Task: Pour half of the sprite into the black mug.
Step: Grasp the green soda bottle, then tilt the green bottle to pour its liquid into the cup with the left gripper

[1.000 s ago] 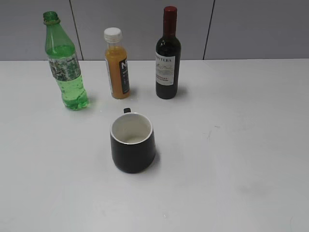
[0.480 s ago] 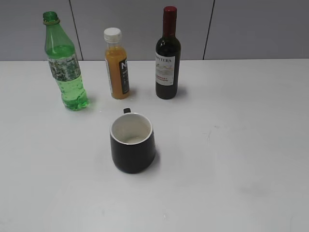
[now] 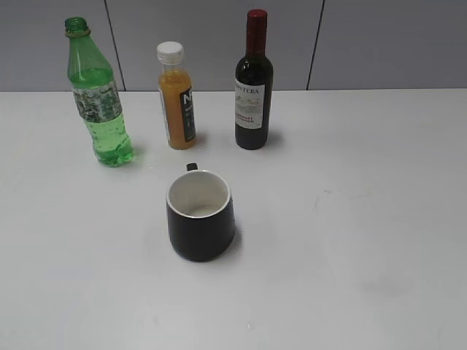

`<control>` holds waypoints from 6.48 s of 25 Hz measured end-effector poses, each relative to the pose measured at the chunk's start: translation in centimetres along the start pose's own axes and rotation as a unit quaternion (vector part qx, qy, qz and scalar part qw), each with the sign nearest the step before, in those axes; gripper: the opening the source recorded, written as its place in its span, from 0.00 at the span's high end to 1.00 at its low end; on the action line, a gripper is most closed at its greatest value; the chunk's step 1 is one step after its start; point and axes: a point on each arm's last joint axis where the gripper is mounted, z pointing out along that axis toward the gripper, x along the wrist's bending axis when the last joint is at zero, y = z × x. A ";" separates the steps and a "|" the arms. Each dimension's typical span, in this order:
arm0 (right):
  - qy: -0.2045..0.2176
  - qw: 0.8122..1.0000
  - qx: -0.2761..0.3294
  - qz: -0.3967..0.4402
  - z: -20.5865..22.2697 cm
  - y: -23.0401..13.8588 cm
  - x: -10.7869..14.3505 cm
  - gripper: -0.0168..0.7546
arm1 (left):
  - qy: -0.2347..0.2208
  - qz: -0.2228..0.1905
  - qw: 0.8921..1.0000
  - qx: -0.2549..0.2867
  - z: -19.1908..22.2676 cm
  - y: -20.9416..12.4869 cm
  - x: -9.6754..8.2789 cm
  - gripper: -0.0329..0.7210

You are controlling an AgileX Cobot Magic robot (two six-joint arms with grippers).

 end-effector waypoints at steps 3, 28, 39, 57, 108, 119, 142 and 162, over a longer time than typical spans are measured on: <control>0.000 1.000 0.000 0.000 0.0 0.0 0.0 0.21 | 0.000 0.000 1.000 0.000 0.0 0.0 0.0 0.10; 0.000 1.000 0.000 0.000 0.0 0.0 0.0 0.21 | -0.009 -0.002 0.990 -0.138 7.8 9.0 0.3 0.05; 0.000 1.000 -0.001 0.000 0.0 0.0 0.0 0.21 | -0.048 0.001 0.987 -0.151 16.3 10.8 -1.7 0.07; 0.000 1.000 -0.001 0.000 0.0 0.0 0.0 0.21 | -0.079 -0.016 0.985 -0.152 28.5 6.6 -5.1 0.07; 0.000 1.000 -0.001 0.000 0.0 0.0 0.0 0.21 | -0.079 -0.038 0.983 -0.160 42.2 1.6 -7.3 0.23; 0.001 1.000 -0.001 0.001 0.0 0.0 0.0 0.21 | -0.071 0.012 0.984 -0.162 42.1 1.8 -7.2 0.40; 0.001 1.000 -0.001 0.001 0.0 0.0 0.0 0.21 | -0.016 0.391 0.900 -0.194 32.8 3.2 -6.0 0.40; 0.001 1.000 -0.001 0.001 0.0 0.0 0.0 0.21 | 0.018 0.554 0.809 -0.196 32.5 3.1 -7.1 0.40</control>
